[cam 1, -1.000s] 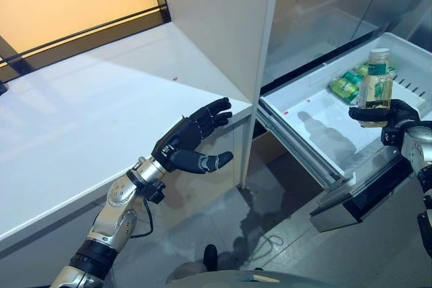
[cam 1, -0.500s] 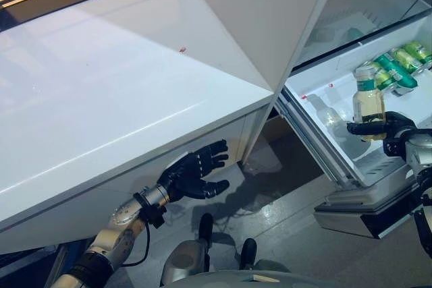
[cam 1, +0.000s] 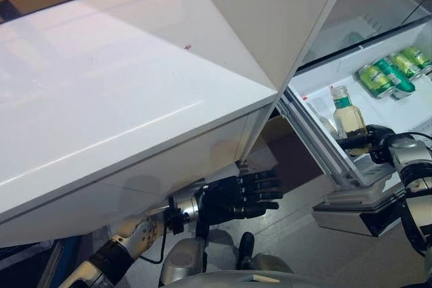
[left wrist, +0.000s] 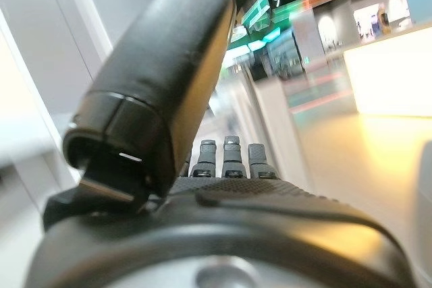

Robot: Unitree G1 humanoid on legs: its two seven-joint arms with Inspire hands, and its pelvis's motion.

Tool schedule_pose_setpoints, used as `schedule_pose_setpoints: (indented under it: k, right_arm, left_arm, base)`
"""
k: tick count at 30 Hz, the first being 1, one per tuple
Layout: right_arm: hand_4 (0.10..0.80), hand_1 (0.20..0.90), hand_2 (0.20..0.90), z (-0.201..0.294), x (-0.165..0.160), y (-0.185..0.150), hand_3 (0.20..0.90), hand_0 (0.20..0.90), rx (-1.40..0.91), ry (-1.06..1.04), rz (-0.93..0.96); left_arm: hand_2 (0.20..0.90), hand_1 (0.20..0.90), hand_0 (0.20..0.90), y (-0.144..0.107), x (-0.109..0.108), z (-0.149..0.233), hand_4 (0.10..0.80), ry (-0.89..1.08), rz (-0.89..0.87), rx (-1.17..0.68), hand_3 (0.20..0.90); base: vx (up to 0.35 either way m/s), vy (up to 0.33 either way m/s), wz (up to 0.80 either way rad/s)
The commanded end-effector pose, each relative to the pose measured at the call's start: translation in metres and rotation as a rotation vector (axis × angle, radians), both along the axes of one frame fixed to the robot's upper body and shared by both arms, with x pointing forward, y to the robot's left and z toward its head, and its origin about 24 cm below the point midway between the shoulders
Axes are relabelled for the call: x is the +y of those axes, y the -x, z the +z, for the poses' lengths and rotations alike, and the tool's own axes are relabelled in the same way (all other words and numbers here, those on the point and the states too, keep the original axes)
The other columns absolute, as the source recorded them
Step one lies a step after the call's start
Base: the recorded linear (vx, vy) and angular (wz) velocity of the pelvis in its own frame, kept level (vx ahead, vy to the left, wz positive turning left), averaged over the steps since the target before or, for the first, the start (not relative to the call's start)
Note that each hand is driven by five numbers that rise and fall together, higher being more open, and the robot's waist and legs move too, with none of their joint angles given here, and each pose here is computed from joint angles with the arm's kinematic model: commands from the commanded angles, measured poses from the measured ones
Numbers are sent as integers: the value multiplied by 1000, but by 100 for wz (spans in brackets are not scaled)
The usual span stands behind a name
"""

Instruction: Put drinks into fridge and close the fridge

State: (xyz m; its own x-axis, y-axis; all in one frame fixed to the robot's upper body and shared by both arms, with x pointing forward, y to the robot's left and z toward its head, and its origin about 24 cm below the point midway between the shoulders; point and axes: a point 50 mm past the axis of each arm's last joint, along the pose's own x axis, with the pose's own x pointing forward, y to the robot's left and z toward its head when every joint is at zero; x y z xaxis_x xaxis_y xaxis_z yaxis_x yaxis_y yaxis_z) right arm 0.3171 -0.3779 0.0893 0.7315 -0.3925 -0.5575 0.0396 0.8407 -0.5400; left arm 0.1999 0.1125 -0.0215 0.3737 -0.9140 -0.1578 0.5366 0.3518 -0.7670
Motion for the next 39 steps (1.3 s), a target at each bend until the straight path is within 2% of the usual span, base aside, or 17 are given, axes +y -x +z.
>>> schedule_pose_setpoints:
  k: [1,2,4,5,6,7,15,19,23,29,33,39]
  right_arm:
    - [100,300,300,77,-17,-14,200,300,-139,175,10]
    - [100,300,300,81,-17,-16,200,300,-140,190,16]
    - [100,300,300,84,-15,-17,200,300,-146,194,18]
    - [221,404,404,87,-12,-21,321,404,-152,203,23]
    - [742,851,851,88,-10,-22,842,851,-153,208,23]
    - [800,900,900,89,-8,-24,900,900,-155,218,25]
    - [800,900,900,109,13,-40,900,900,-293,294,66]
    - [800,900,900,142,34,-46,900,900,-497,229,95]
    - [800,900,900,189,51,-39,900,900,-786,215,122]
    - [800,900,900,241,63,-13,900,900,-1164,191,106]
    - [800,900,900,269,73,19,900,900,-1500,91,105]
    - [800,900,900,262,74,59,900,900,-1879,-83,15]
  left_arm:
    - [900,900,900,11,1,-11,800,-43,21,-43,900]
    - [900,900,900,13,12,-22,800,-112,54,-37,900]
    - [900,900,900,14,22,-31,800,-171,100,-21,900]
    - [900,900,900,16,35,-40,800,-241,145,-21,900]
    - [900,900,900,16,41,-44,800,-278,180,-17,900]
    - [900,900,900,14,49,-48,800,-324,231,-21,900]
    - [900,900,900,2,102,-67,800,-751,534,11,900]
    - [900,900,900,11,140,-77,800,-957,670,122,900]
    - [900,900,900,24,162,-81,800,-993,800,238,900]
    - [900,900,900,37,165,-88,800,-939,904,320,900]
    - [900,900,900,49,158,-97,800,-903,915,354,900]
    - [900,900,900,58,143,-107,800,-891,885,369,900]
  base:
    - [-79,-25,-3]
    - [-82,-26,-3]
    - [-74,-24,-9]
    - [-76,-22,-10]
    - [-100,-24,-7]
    - [-74,-14,-3]
    - [-53,-34,-1]
    - [-51,-16,-6]
    - [-39,41,-6]
    - [-32,76,-8]
    - [-10,88,-4]
    - [0,64,-7]
